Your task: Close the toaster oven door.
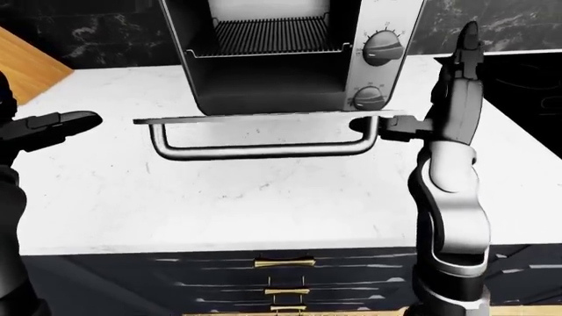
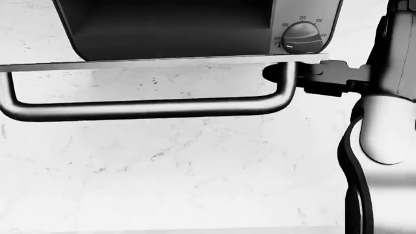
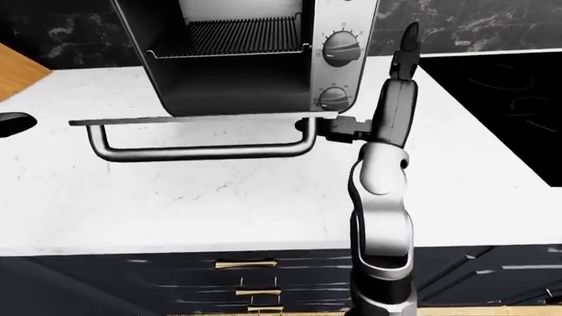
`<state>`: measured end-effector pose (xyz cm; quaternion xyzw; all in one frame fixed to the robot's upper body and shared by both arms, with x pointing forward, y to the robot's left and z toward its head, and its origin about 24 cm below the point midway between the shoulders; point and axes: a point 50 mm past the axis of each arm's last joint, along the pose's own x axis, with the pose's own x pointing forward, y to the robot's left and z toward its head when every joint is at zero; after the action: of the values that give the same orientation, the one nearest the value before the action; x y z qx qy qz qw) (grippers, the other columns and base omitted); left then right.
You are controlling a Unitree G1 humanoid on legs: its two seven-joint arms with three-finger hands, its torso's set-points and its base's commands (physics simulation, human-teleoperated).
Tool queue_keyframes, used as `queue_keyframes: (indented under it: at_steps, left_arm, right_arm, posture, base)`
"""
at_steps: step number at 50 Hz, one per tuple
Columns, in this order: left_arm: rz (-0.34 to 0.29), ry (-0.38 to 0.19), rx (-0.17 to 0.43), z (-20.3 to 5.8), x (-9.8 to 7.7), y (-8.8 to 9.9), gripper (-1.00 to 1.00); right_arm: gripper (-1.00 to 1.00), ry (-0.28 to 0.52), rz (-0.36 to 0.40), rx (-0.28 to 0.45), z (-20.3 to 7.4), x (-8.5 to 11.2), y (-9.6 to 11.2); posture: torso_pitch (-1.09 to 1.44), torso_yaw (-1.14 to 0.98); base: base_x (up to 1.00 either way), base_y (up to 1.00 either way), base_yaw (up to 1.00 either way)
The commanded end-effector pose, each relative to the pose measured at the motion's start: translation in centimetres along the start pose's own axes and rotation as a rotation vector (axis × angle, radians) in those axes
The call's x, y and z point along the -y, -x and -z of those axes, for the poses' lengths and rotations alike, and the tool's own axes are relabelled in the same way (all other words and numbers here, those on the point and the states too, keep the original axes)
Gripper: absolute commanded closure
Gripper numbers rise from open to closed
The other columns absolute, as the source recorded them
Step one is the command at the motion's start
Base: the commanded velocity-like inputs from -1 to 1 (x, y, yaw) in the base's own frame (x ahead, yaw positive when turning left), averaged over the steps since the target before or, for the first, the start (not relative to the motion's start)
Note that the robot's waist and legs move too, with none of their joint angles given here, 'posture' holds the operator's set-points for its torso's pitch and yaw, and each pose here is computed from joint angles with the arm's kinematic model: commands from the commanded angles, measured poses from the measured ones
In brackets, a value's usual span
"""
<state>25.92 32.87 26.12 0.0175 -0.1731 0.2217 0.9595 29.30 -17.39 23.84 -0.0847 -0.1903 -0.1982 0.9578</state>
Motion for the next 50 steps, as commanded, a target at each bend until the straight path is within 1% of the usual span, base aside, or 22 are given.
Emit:
queue_keyframes:
  at_steps: [1, 6, 9, 19, 23, 27, 30, 35, 37, 42, 47, 50]
  left_arm:
    - [-0.008, -0.005, 0.092, -2.0, -0.2, 0.0, -1.0]
    - [-0.004, -0.008, 0.092, -2.0, -0.2, 0.1, -1.0]
    - [-0.007, -0.007, 0.091, -2.0, -0.2, 0.1, -1.0]
    - [-0.01, -0.01, 0.09, -1.9, -0.1, 0.1, -1.0]
    - [-0.011, -0.001, 0.085, -1.4, 0.2, 0.4, -1.0]
    - [0.009, 0.0, 0.081, -1.4, 0.8, 0.9, -1.0]
    - [0.034, -0.004, 0.064, -0.4, 1.5, 1.4, -1.0]
    - [0.065, -0.001, 0.053, 0.1, 2.0, 2.0, -1.0]
    - [0.087, -0.007, 0.044, 0.3, 2.6, 2.5, -1.0]
    - [0.102, -0.007, 0.04, 0.3, 3.2, 3.2, -1.0]
    - [0.14, 0.006, 0.016, 1.0, 4.3, 4.2, -1.0]
    - [0.146, 0.009, 0.017, 0.7, 4.5, 4.3, -1.0]
  right_arm:
    - [-1.0, -0.013, 0.078, 0.099, -2.0, 0.8, -0.5]
    - [-1.0, -0.005, 0.127, 0.106, -2.5, 1.0, -1.3]
    - [-1.0, -0.007, 0.143, 0.109, -2.7, 0.9, -1.7]
    - [-1.0, -0.003, 0.175, 0.109, -3.0, 0.7, -2.7]
    - [-1.0, -0.004, 0.184, 0.111, -3.1, 0.6, -3.0]
    - [-1.0, 0.001, 0.19, 0.115, -3.3, 0.6, -3.3]
    - [-1.0, 0.004, 0.194, 0.116, -3.4, 0.6, -3.5]
    - [-1.0, 0.007, 0.194, 0.121, -3.6, 0.6, -3.6]
    - [-1.0, 0.008, 0.195, 0.117, -3.5, 0.6, -3.7]
    - [-1.0, 0.011, 0.201, 0.114, -3.5, 0.6, -3.9]
    - [-1.0, 0.014, 0.203, 0.117, -3.6, 0.4, -4.1]
    - [-1.0, 0.015, 0.203, 0.118, -3.7, 0.5, -4.1]
  posture:
    - [0.0, 0.0]
    - [0.0, 0.0]
    - [0.0, 0.0]
    - [0.0, 0.0]
    - [0.0, 0.0]
    - [0.0, 0.0]
    - [0.0, 0.0]
    - [0.0, 0.0]
    - [0.0, 0.0]
    - [0.0, 0.0]
    - [0.0, 0.0]
    - [0.0, 0.0]
  base:
    - [0.0, 0.0, 0.0]
    - [0.0, 0.0, 0.0]
    - [0.0, 0.0, 0.0]
    - [0.0, 0.0, 0.0]
    - [0.0, 0.0, 0.0]
    - [0.0, 0.0, 0.0]
    - [0.0, 0.0, 0.0]
    - [0.0, 0.0, 0.0]
    - [0.0, 0.0, 0.0]
    - [0.0, 0.0, 0.0]
    - [0.0, 0.0, 0.0]
    - [0.0, 0.0, 0.0]
